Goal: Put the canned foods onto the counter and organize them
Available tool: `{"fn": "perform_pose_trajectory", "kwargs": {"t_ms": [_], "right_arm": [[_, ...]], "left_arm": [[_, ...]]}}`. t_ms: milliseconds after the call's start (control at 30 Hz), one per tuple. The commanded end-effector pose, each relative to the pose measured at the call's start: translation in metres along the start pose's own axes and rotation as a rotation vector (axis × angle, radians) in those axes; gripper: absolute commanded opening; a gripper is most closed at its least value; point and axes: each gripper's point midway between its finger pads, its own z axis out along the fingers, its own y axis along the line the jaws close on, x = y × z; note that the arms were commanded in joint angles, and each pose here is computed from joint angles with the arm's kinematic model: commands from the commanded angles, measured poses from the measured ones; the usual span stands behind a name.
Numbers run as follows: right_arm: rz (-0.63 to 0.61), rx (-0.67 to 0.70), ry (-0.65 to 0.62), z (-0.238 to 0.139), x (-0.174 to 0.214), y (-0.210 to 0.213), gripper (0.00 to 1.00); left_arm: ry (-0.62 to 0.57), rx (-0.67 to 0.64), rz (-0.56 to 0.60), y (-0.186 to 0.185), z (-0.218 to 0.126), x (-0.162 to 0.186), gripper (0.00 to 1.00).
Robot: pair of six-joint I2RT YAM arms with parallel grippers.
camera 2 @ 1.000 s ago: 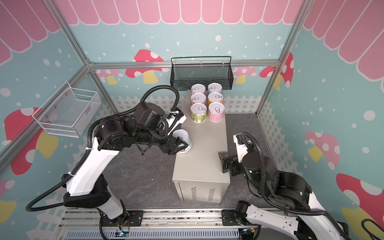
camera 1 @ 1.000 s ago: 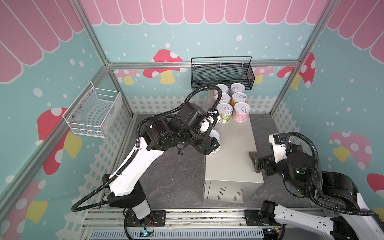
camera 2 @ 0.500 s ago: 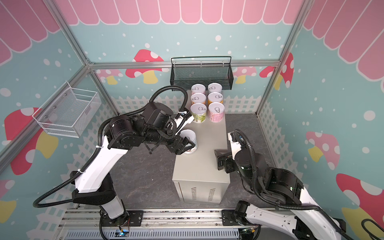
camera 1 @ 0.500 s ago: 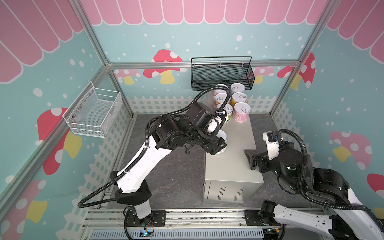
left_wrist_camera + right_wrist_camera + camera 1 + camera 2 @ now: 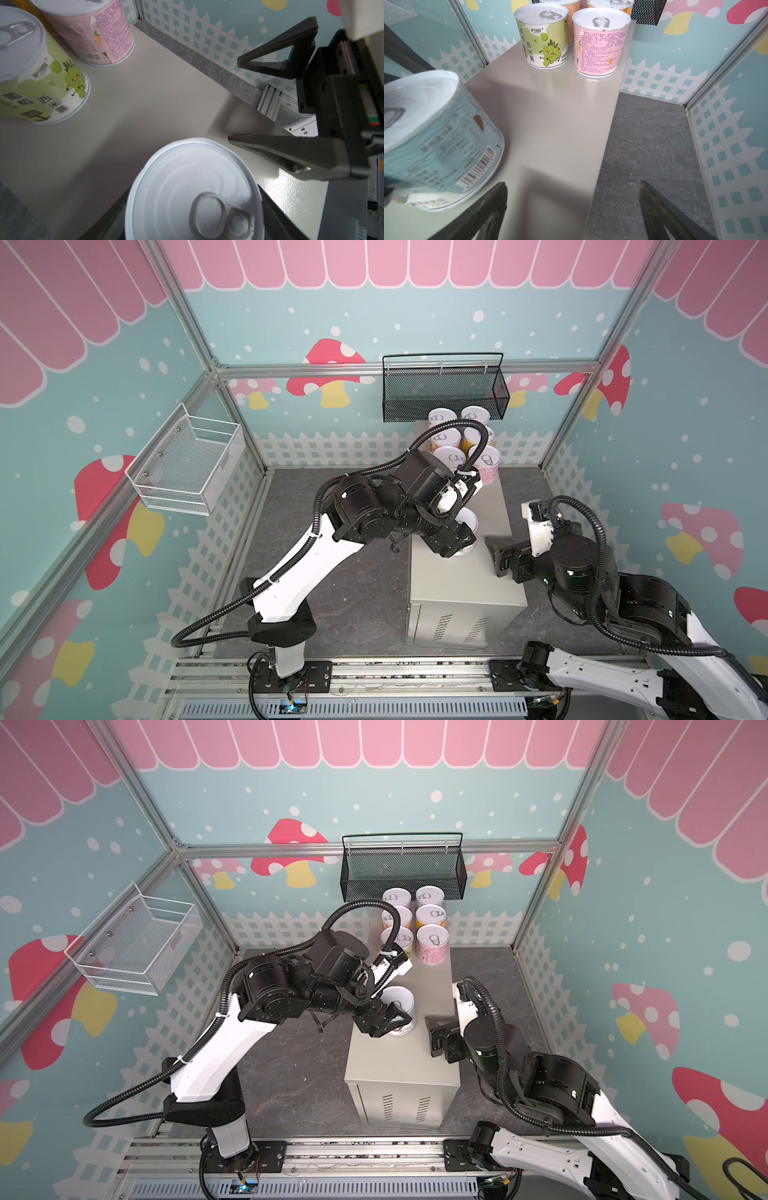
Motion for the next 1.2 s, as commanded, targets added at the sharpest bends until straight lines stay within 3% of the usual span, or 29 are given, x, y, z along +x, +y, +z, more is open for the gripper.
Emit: {"fn": "perform_pose_trajectory", "kwargs": {"t_ms": [0,200,467,767,933,1167], "right_arm": [[0.021,0.040,-0.002,-0.004,0.003,-0.010,0.99],[0.019,0.118,-0.011,-0.005,0.005,-0.025,0.99],[-0.040,0.112,0.009,0.008,-0.011,-0.007,0.99],[-0.045,0.115,-0.016,0.012,-0.026,-0.002,0.99],[-0.043,0.105,-0.005,0.016,-0.022,0.002,0.99],[-0.013,0.095,-0.022,0.008,-0.019,-0.005,0.99]], "left_arm": [[0.108,0.020,0.006,-0.005,0.016,0.022,0.78],[0.075,0.023,0.011,-0.006,0.008,0.015,0.91],[-0.057,-0.040,0.034,0.004,-0.041,-0.003,0.99],[-0.195,-0.214,-0.101,0.072,-0.081,-0.021,0.99],[-0.246,-0.328,-0.138,0.111,-0.075,-0.032,0.99],[-0.237,-0.409,-0.151,0.141,-0.035,-0.035,0.99]]}}
